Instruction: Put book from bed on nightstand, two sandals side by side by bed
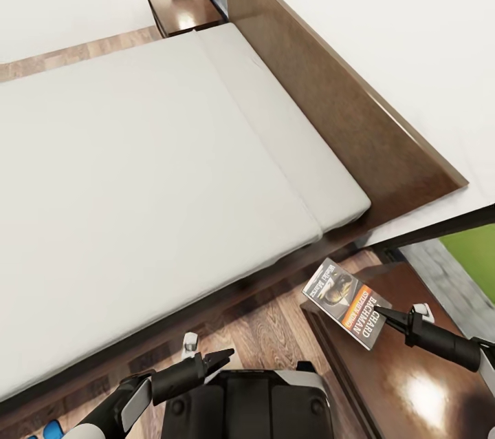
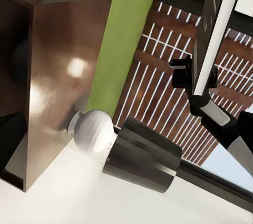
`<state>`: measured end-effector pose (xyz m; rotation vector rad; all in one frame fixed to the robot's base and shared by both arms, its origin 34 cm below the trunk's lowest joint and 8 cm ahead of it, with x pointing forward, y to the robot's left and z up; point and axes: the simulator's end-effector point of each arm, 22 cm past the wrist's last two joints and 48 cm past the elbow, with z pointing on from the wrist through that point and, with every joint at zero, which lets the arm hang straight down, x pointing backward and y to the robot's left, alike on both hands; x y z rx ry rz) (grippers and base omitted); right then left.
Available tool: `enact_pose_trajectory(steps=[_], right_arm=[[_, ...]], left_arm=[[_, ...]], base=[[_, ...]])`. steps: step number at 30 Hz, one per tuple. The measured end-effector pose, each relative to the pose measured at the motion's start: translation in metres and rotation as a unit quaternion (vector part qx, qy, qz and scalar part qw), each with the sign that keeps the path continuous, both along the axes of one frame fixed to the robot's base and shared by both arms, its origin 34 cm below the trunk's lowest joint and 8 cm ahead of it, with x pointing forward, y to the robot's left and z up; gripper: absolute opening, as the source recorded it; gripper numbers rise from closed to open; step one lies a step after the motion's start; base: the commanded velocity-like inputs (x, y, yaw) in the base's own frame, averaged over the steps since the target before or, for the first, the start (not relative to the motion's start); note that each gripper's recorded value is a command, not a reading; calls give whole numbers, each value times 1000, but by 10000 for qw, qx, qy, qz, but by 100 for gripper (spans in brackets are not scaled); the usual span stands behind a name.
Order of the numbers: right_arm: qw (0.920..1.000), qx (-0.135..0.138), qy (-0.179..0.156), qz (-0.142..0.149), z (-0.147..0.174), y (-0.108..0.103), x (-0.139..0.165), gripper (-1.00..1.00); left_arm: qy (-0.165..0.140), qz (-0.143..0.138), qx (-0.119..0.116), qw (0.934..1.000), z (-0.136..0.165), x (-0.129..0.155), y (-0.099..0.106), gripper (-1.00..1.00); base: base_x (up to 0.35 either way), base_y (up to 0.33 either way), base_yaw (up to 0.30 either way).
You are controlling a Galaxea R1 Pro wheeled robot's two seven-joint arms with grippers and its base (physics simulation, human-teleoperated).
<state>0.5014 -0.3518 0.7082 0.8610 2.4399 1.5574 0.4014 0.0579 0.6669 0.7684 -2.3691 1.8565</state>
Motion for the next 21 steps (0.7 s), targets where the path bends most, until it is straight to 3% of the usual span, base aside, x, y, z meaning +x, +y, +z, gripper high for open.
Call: enact_pose_trajectory(steps=[21], right_arm=[[9999, 0, -170, 0, 13, 0, 10, -100]], left_arm=[[-170, 1, 0, 9999, 10, 11, 0, 100]], base=[[0, 0, 0]])
